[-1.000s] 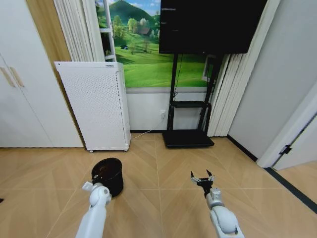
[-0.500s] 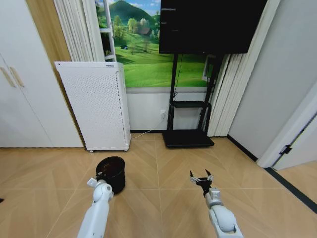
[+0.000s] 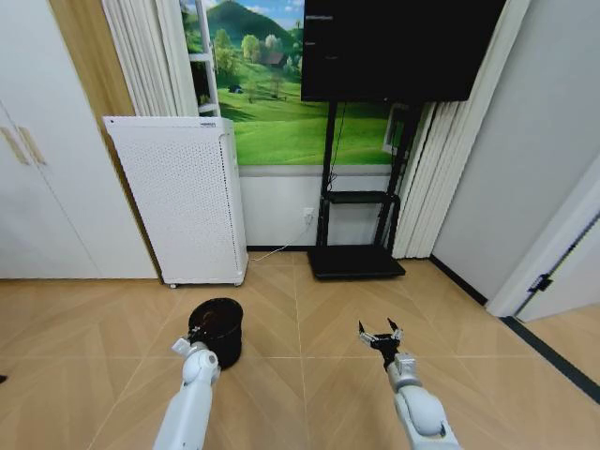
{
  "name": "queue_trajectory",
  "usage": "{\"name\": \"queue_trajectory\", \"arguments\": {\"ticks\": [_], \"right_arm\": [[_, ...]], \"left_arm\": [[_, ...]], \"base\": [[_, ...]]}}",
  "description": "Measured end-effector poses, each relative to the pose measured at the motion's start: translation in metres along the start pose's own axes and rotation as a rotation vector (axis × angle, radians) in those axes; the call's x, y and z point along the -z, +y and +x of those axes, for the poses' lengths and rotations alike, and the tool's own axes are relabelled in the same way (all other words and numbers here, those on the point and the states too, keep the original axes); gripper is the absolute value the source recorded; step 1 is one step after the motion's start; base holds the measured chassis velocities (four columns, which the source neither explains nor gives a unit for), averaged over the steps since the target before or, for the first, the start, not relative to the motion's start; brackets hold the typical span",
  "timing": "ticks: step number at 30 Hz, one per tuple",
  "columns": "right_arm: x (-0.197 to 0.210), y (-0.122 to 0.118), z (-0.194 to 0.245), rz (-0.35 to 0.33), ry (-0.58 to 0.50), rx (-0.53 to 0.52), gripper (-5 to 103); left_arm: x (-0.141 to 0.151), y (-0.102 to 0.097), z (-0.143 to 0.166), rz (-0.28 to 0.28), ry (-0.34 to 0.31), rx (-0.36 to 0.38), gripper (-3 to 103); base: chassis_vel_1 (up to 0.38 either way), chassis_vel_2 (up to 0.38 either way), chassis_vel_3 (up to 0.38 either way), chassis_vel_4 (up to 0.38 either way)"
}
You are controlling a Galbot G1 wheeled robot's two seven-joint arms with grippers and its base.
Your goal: Pick up the trash bin and place the garbage on the floor into it.
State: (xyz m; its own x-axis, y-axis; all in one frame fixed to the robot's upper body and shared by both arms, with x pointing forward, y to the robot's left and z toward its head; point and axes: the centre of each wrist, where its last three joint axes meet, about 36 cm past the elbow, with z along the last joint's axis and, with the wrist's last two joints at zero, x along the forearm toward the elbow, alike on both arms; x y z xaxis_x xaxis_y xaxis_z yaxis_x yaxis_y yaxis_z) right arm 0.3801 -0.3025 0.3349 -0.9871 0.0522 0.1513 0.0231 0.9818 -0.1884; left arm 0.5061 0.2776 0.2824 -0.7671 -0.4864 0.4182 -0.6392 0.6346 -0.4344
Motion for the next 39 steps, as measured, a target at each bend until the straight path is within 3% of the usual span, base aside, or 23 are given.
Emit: {"name": "queue_trajectory", "arguments": {"ticks": [4, 6, 7, 9, 13, 15, 19, 21, 24, 26, 28, 29, 31, 32, 37, 39], "right_arm": [[-0.001, 0.0, 0.0, 0.0, 0.0, 0.002, 100], [-0.003, -0.002, -0.001, 0.003, 0.0, 0.001, 100], [-0.003, -0.002, -0.001, 0.003, 0.0, 0.001, 100], [-0.002, -0.005, -0.003, 0.006, -0.004, -0.004, 100], [-0.001, -0.007, -0.003, 0.003, -0.007, -0.006, 100], [0.002, -0.006, -0.003, 0.001, -0.011, -0.006, 100], [0.003, -0.004, -0.004, -0.003, -0.014, -0.004, 100], [0.007, -0.001, -0.004, -0.009, -0.017, -0.001, 100], [0.009, -0.001, -0.003, -0.011, -0.017, -0.001, 100], [0.014, 0.0, -0.003, -0.019, -0.021, 0.0, 100], [0.015, 0.001, -0.003, -0.022, -0.021, 0.0, 100], [0.018, 0.002, -0.003, -0.03, -0.019, -0.001, 100], [0.02, 0.004, -0.003, -0.037, -0.019, -0.003, 100], [0.02, 0.004, -0.003, -0.037, -0.019, -0.003, 100], [0.02, 0.008, -0.001, -0.045, -0.016, -0.005, 100], [0.019, 0.008, 0.0, -0.045, -0.014, -0.005, 100]], "left_arm": [[0.0, 0.001, 0.001, -0.01, -0.001, -0.001, 4], [0.0, 0.002, 0.001, -0.028, -0.011, -0.002, 19], [0.0, 0.002, 0.001, -0.028, -0.011, -0.002, 19], [0.001, 0.002, 0.001, -0.032, -0.015, -0.002, 30], [0.001, 0.003, 0.001, -0.038, -0.018, -0.004, 36], [0.003, 0.003, 0.004, -0.043, -0.019, -0.015, 52], [0.007, 0.003, 0.009, -0.049, -0.025, -0.027, 62], [0.014, 0.002, 0.024, -0.084, -0.057, -0.061, 74], [0.019, 0.002, 0.031, -0.102, -0.066, -0.082, 79], [0.03, 0.007, 0.047, -0.181, -0.075, -0.177, 89], [0.033, 0.009, 0.05, -0.204, -0.072, -0.207, 89], [0.041, 0.017, 0.06, -0.287, -0.07, -0.309, 98], [0.049, 0.021, 0.066, -0.366, -0.092, -0.404, 100], [0.049, 0.021, 0.066, -0.366, -0.092, -0.404, 100], [0.067, 0.026, 0.076, -0.476, -0.081, -0.586, 100], [0.069, 0.027, 0.078, -0.499, -0.079, -0.612, 100]], "base": [[0.0, 0.0, 0.0, 0.0], [0.0, 0.0, 0.0, 0.0], [0.0, 0.0, 0.0, 0.0], [0.0, 0.0, 0.0, 0.0], [0.0, 0.0, 0.0, 0.0], [0.0, 0.0, 0.0, 0.0], [0.0, 0.0, 0.0, 0.0], [0.0, 0.0, 0.0, 0.0], [0.0, 0.0, 0.0, 0.0], [0.0, 0.0, 0.0, 0.0], [0.0, 0.0, 0.0, 0.0], [0.0, 0.0, 0.0, 0.0], [0.0, 0.0, 0.0, 0.0], [0.0, 0.0, 0.0, 0.0], [0.0, 0.0, 0.0, 0.0], [0.0, 0.0, 0.0, 0.0]]}}
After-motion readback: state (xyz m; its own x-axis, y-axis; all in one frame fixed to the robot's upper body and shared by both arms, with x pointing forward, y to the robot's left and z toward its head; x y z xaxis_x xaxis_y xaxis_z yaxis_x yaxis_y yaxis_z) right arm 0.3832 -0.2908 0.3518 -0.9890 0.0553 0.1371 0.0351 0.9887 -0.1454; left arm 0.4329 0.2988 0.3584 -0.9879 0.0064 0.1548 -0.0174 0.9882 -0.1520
